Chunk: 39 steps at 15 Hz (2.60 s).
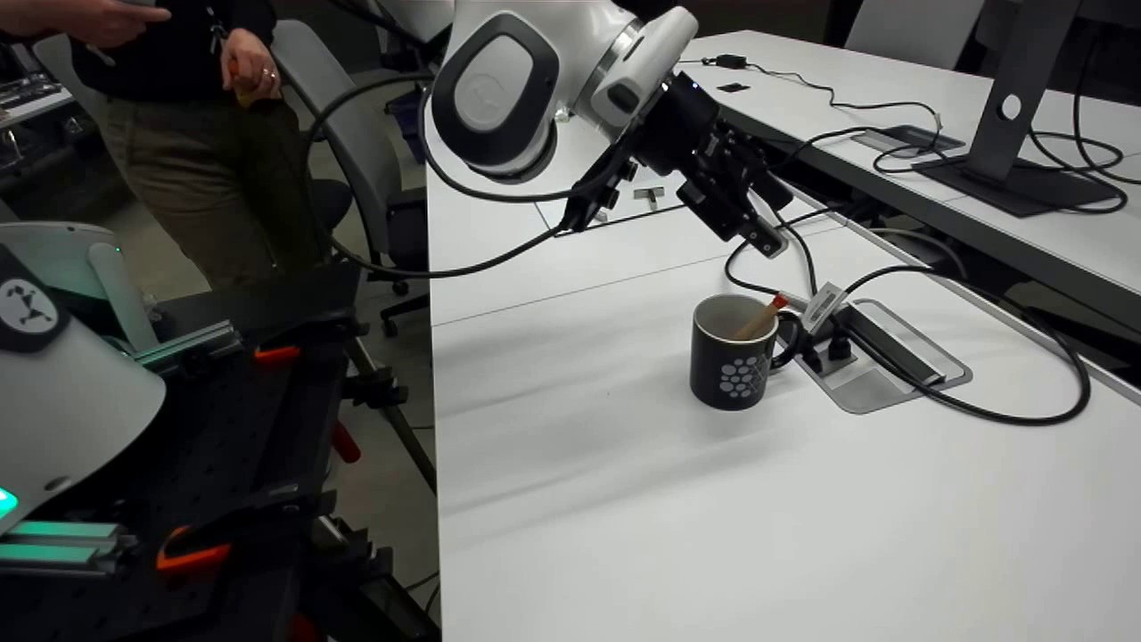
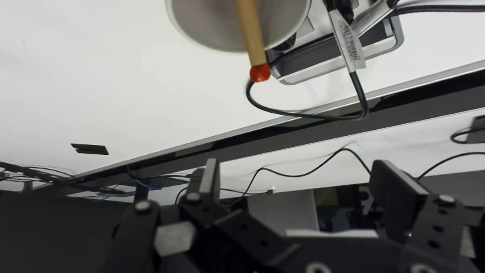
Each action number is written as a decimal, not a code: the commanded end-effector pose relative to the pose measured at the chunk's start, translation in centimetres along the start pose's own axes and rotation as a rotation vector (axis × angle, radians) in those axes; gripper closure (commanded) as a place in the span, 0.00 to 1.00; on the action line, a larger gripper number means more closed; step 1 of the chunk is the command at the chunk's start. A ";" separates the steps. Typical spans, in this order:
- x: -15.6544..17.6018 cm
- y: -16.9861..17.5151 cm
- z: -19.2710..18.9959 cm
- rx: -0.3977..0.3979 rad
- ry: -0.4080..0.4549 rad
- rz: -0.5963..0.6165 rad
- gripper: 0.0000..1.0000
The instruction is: Put the marker inside the mug.
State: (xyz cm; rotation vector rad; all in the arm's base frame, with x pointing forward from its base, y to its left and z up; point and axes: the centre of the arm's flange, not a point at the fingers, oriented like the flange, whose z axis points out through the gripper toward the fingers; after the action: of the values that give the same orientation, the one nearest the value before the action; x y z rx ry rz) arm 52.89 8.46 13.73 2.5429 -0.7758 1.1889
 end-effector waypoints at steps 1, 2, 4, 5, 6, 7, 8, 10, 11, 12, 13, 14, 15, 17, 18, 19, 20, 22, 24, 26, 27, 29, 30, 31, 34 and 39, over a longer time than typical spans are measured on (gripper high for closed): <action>1.3 4.1 -1.2 0.069 -0.058 -0.120 0.00; 1.5 4.3 -1.5 0.101 -0.063 -0.142 0.00; 1.9 4.1 -2.0 0.174 -0.055 -0.185 0.00; 2.1 3.8 -2.4 0.208 -0.043 -0.201 0.00; 2.5 3.4 -2.8 0.239 -0.033 -0.210 0.00; 3.0 3.1 -3.2 0.270 -0.021 -0.208 0.00; 3.5 2.8 -3.7 0.296 -0.006 -0.196 0.00; 5.0 2.1 -4.5 0.325 0.030 -0.122 0.00; 5.8 1.4 -4.9 0.334 0.044 -0.074 0.00; 6.7 0.8 -5.4 0.349 0.055 -0.036 0.00; 7.4 0.2 -5.8 0.358 0.062 -0.009 0.00; 8.0 -0.3 -6.1 0.367 0.075 0.009 0.00; 8.6 -0.7 -6.5 0.375 0.092 0.034 0.00; 9.8 -1.7 -7.2 0.375 0.126 0.072 0.00; 10.2 -2.2 -7.5 0.377 0.109 0.061 0.00; 10.5 -2.6 -7.7 0.360 0.070 0.041 0.00; 10.4 -2.9 -7.5 0.296 -0.002 0.031 0.00; 8.2 -1.3 -5.8 0.200 -0.103 0.038 0.00; 4.5 2.5 -3.1 0.115 -0.189 0.048 0.00; 1.9 6.0 -1.4 0.075 -0.236 0.062 0.00; 1.0 7.1 -0.9 0.049 -0.256 0.061 0.00; 0.6 8.7 -0.2 0.014 -0.299 0.049 0.00; 0.8 9.2 -0.1 0.016 -0.292 0.049 0.00; 1.0 9.6 0.0 0.022 -0.278 0.044 0.00; 2.2 9.7 0.0 0.028 -0.241 0.055 0.00; 3.2 8.2 0.0 0.009 -0.252 0.066 0.00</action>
State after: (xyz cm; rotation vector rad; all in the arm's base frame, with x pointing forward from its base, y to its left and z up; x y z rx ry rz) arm 50.07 0.42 16.03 2.7279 -0.9173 0.9003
